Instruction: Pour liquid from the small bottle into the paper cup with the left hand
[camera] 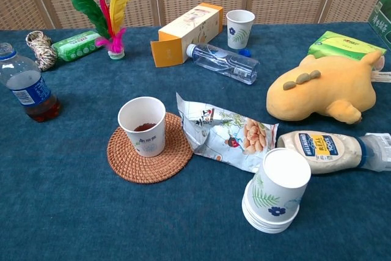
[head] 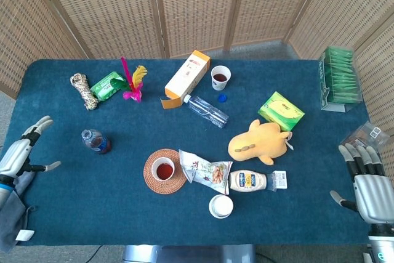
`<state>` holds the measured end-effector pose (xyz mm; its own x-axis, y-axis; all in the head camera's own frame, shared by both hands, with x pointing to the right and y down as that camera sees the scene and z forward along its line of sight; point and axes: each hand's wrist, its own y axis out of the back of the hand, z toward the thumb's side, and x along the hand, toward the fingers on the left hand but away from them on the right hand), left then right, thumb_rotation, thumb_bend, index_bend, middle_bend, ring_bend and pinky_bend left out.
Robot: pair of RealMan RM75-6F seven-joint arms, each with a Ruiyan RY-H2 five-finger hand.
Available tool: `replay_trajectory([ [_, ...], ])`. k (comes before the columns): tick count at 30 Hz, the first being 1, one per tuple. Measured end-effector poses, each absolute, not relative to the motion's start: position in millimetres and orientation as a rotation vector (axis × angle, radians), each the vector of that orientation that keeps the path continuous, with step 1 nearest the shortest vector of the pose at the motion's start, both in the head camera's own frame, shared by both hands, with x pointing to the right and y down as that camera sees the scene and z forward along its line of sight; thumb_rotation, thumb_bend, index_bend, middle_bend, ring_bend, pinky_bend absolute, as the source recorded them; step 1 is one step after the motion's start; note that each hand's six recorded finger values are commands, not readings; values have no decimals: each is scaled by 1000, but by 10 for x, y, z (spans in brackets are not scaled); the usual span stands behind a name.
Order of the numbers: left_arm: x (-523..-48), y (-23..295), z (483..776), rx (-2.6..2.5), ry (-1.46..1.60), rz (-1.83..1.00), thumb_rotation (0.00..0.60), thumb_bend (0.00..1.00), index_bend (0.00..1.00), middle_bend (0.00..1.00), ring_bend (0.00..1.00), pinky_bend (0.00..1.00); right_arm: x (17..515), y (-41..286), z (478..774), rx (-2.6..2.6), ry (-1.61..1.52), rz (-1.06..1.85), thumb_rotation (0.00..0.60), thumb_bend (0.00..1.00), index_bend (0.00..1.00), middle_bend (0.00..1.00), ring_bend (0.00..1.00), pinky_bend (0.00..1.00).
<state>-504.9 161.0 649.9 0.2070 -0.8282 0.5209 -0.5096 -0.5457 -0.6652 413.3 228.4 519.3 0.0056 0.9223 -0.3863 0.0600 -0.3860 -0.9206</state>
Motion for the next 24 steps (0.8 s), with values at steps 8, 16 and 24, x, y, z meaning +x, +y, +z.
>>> replay_trajectory([
  [8, -4800, 1519, 6712, -2230, 1252, -1210, 600, 204, 0, 0, 0, 0, 4121, 2298, 5216, -1553, -1033, 1481, 600, 0, 0, 0, 0, 0],
  [16, -4725, 1507, 6868, -2259, 1261, -1224, 600, 203, 0, 0, 0, 0, 4128, 2295, 5218, -1563, -1036, 1483, 600, 0, 0, 0, 0, 0],
  [24, -4609, 1488, 6999, -2290, 1268, -1219, 600, 203, 0, 0, 0, 0, 4125, 2299, 5225, -1572, -1034, 1485, 600, 0, 0, 0, 0, 0],
])
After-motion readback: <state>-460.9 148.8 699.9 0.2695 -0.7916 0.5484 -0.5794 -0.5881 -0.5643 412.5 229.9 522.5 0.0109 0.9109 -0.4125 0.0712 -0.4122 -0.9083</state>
